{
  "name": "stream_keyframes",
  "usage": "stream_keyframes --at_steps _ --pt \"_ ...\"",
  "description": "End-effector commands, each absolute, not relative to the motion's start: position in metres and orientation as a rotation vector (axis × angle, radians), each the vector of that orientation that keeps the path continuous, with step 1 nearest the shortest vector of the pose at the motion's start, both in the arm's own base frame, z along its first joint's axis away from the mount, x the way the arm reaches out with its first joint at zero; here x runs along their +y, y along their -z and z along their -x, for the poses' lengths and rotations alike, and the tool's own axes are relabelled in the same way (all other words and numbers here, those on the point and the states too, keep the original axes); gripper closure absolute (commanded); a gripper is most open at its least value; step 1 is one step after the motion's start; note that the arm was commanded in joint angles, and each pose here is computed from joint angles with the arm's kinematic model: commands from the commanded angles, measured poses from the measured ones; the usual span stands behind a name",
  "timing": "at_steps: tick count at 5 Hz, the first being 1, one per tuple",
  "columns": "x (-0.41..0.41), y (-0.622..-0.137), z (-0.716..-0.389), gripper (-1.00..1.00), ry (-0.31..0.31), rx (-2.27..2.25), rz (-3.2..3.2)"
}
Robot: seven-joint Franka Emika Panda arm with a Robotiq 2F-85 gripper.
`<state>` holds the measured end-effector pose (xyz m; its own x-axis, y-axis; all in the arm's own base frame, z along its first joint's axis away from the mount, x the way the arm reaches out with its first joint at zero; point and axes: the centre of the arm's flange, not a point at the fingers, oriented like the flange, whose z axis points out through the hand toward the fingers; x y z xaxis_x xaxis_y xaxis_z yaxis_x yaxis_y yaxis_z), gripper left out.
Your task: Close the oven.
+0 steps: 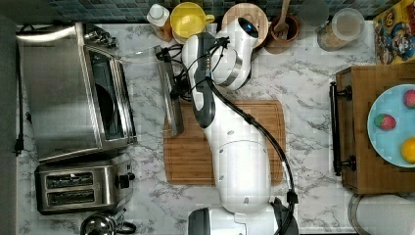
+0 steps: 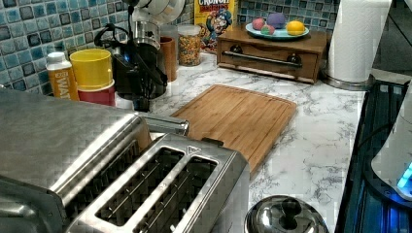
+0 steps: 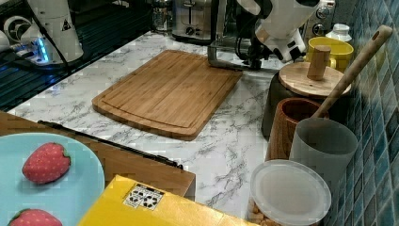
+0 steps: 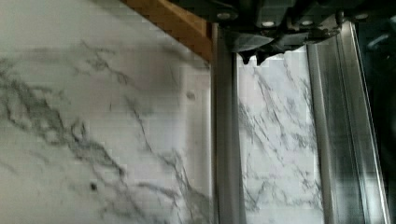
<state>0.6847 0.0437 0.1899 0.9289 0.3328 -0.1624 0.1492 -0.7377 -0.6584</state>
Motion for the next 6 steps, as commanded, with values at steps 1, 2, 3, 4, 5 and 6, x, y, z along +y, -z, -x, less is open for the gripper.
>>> stream_keyframes --at_steps 1,2,3,4,5,6 --pt "0.140 -0.279 -0.691 1.00 -0.233 -0.411 2.319" --pt "0.154 -0.319 -0.687 1.00 -0.181 -0.453 2.288" --pt "0.181 -0.367 -0.679 1.00 -0.128 -0.534 2.290" --pt "0.216 -0.409 -0.665 1.00 -0.050 -0.633 2.328" --pt "0.262 -0.427 -0.645 1.00 -0.053 -0.764 2.379" --pt "0.288 -0.445 -0.626 1.00 0.014 -0.836 2.465"
